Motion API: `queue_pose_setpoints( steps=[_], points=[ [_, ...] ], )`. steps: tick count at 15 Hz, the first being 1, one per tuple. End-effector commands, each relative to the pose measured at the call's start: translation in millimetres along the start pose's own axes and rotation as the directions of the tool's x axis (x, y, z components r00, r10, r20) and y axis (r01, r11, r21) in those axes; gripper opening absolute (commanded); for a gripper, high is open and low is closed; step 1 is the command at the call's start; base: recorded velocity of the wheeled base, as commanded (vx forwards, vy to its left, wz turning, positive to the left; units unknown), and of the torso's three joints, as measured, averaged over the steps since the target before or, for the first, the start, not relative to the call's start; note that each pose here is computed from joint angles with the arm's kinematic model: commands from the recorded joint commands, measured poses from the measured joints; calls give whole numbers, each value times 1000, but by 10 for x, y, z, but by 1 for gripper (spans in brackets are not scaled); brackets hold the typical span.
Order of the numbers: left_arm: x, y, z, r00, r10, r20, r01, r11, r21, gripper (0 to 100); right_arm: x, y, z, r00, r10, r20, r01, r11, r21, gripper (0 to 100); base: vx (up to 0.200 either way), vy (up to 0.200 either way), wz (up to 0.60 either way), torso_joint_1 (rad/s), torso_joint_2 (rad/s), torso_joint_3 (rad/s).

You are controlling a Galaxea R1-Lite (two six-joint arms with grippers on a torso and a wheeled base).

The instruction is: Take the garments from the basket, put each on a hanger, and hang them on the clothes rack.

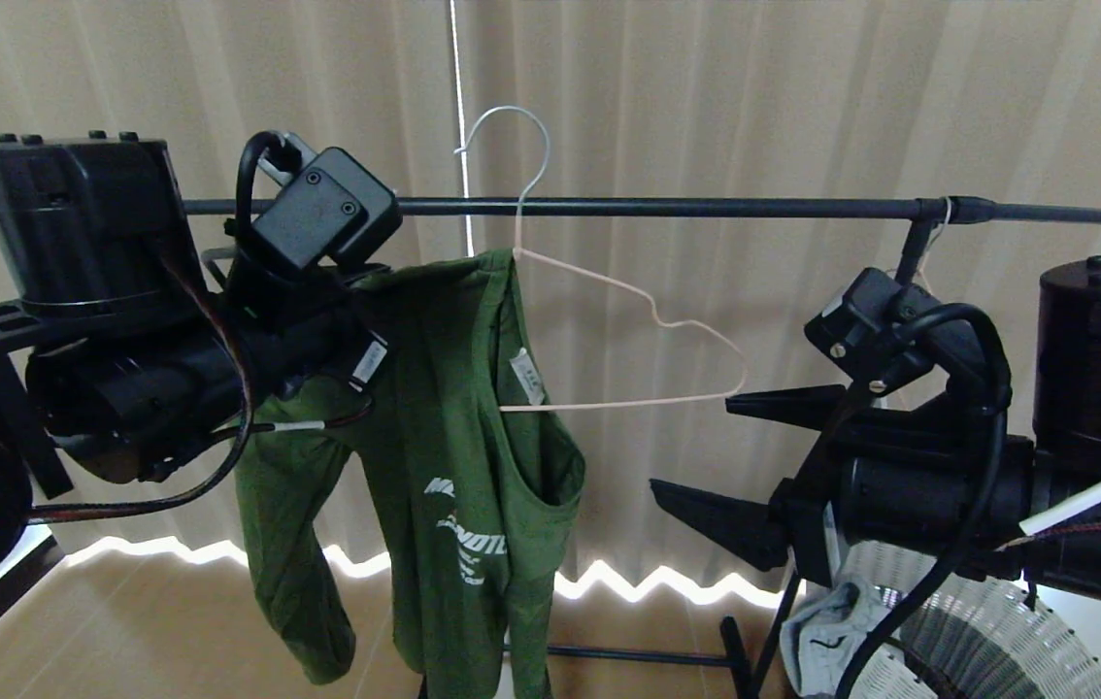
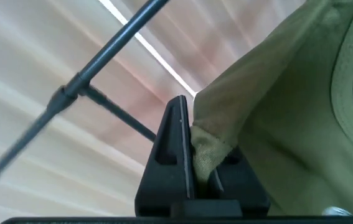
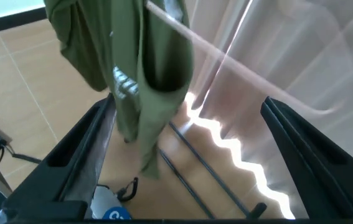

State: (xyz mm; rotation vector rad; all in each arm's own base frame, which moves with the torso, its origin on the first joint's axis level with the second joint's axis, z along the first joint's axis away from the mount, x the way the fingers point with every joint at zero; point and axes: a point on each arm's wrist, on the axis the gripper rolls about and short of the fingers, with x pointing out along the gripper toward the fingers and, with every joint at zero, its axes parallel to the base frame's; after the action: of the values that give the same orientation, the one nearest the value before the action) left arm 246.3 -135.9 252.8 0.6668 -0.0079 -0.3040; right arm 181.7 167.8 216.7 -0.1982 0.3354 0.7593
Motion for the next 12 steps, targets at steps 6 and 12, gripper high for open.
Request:
queue_pose_setpoints(
  steps=[6, 12],
  points=[
    [-66, 111, 158, 998, 28, 64, -17, 987, -160, 0, 454, 62, -102, 998, -65, 24, 65, 998, -6, 100, 0, 0, 0, 0, 0, 0],
    [-253, 108, 312, 991, 16, 134, 8, 984, -178, 0, 562, 52, -31, 994, -102, 37, 103, 995, -3, 100, 0, 0, 0, 0, 0, 0]
  ],
)
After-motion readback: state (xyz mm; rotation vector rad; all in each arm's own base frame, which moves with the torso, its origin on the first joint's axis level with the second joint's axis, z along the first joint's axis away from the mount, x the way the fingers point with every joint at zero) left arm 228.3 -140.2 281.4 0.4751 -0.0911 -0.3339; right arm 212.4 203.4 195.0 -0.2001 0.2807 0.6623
